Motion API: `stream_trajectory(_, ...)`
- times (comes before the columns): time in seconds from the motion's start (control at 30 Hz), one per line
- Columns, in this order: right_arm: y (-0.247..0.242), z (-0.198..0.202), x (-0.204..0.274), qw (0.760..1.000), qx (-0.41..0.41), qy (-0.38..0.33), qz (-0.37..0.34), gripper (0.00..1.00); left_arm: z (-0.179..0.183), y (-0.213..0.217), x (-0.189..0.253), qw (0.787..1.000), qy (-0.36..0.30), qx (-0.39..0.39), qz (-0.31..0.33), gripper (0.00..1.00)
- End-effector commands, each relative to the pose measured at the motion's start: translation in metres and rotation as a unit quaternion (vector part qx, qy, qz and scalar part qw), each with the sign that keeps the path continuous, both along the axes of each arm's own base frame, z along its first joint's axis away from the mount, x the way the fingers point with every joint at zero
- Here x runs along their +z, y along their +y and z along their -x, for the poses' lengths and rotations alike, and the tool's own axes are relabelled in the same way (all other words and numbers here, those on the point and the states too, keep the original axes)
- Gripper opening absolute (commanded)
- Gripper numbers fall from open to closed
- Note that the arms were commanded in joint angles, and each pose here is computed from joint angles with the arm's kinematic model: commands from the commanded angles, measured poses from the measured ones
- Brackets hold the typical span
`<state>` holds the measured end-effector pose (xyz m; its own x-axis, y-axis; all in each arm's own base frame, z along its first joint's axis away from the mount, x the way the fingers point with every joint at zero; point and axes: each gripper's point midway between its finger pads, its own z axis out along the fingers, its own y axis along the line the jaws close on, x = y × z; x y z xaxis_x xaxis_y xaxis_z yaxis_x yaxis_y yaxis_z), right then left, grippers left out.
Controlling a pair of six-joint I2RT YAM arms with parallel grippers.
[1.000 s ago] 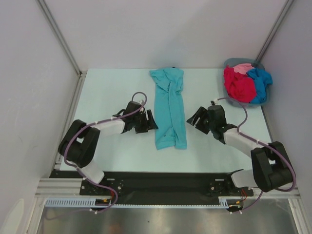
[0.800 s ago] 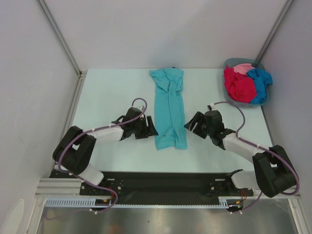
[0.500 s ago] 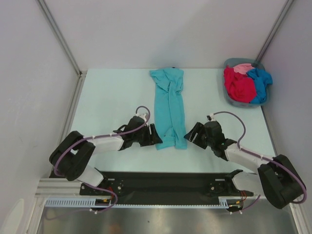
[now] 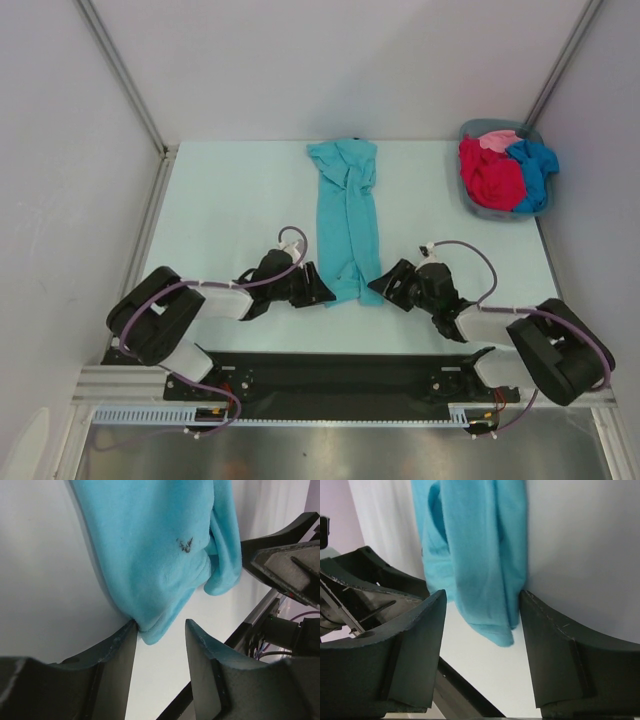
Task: Fold and stack the t-shirts
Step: Fold the tshirt
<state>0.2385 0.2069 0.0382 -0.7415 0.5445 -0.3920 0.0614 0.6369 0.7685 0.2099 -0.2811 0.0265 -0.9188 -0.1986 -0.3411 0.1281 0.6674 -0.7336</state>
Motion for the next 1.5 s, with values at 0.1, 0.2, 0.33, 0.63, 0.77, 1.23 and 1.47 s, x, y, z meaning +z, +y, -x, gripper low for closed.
stream_trajectory(0.1,0.018,0.016,-0.026,0.999,0.022,0.040,0.014,0.56,0.004,-0.002,-0.006,1.000,0.006,-0.008,-0.011,0.50)
stream_trajectory(0.2,0.013,0.017,-0.028,0.999,0.013,0.041,0.025,0.35,0.006,0.004,-0.006,1.000,0.002,-0.005,-0.023,0.49)
stream_trajectory(0.33,0.006,0.019,-0.026,0.998,0.008,0.041,0.045,0.07,0.008,0.010,-0.002,0.999,-0.005,-0.003,-0.032,0.40)
stream_trajectory(0.63,0.007,0.026,-0.007,0.998,0.011,0.026,0.047,0.00,0.018,0.019,0.022,0.999,-0.030,0.002,-0.034,0.00)
stream_trajectory(0.77,0.015,0.040,0.000,0.998,0.020,0.021,0.048,0.00,0.027,0.020,0.039,0.998,-0.047,0.006,-0.030,0.00)
stream_trajectory(1.23,0.007,0.088,0.019,0.996,0.002,0.034,0.081,0.00,0.103,0.043,0.043,0.999,-0.007,0.040,-0.033,0.00)
stream_trajectory(1.47,0.010,0.066,0.051,0.995,-0.005,0.001,0.098,0.00,0.073,0.046,0.082,0.993,-0.071,0.068,-0.069,0.00)
